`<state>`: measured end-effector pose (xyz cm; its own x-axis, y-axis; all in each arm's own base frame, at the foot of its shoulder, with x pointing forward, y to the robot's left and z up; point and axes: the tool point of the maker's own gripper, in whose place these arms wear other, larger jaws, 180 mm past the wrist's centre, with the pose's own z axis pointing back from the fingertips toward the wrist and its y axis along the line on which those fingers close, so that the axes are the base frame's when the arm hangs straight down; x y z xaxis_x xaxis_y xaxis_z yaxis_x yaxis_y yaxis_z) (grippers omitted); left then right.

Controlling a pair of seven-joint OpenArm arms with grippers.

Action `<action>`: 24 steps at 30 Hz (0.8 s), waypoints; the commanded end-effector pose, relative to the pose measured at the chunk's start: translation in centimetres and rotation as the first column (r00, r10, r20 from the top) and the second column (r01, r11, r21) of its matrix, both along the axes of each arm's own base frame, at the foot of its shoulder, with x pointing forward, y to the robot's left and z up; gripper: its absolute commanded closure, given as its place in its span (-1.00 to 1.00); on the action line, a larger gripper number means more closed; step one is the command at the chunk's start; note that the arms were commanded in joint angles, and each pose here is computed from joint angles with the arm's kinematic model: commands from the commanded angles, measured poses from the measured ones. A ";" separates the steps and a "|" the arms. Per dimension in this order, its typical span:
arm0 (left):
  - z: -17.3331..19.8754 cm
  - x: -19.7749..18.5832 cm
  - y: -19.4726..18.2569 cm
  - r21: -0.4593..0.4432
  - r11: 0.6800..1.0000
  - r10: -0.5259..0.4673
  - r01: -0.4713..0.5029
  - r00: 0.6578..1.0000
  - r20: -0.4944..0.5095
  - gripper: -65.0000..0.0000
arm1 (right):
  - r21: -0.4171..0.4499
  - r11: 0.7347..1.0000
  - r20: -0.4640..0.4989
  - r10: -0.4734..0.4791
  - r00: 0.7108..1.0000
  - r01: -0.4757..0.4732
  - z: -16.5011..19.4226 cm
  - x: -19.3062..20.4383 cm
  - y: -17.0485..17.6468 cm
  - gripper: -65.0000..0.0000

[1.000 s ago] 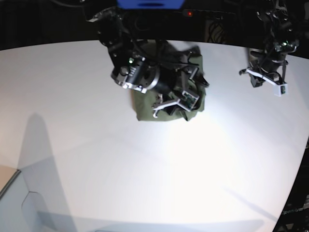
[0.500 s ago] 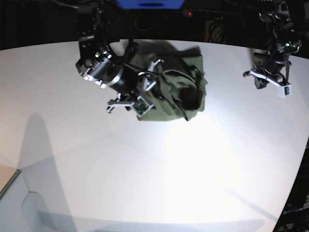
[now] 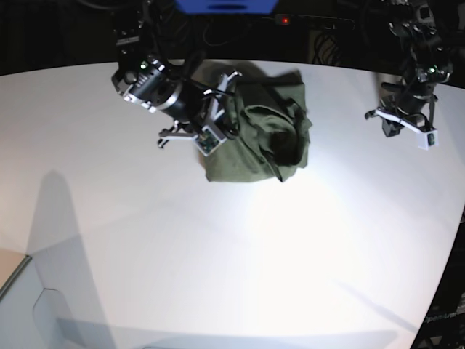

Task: Layout the t-shirt on the table in an organized manner, then fold the t-shirt properly
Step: 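Release the folded end and reposition the right gripper over the bundle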

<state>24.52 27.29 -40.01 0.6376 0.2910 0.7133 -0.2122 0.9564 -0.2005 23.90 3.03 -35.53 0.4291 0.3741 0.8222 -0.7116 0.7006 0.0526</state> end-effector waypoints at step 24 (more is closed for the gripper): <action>1.1 -0.5 1.8 0.029 0.999 0.034 -0.035 0.999 0.033 0.99 | 0.033 0.984 0.149 0.170 0.974 -0.177 4.2 0.6 4.7 1.00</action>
<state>23.23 28.82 -40.14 0.6347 0.3070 0.7092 -0.2544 0.9496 -0.1834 24.13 6.98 -32.74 0.2665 0.4364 0.8594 -0.8217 0.5689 -0.0341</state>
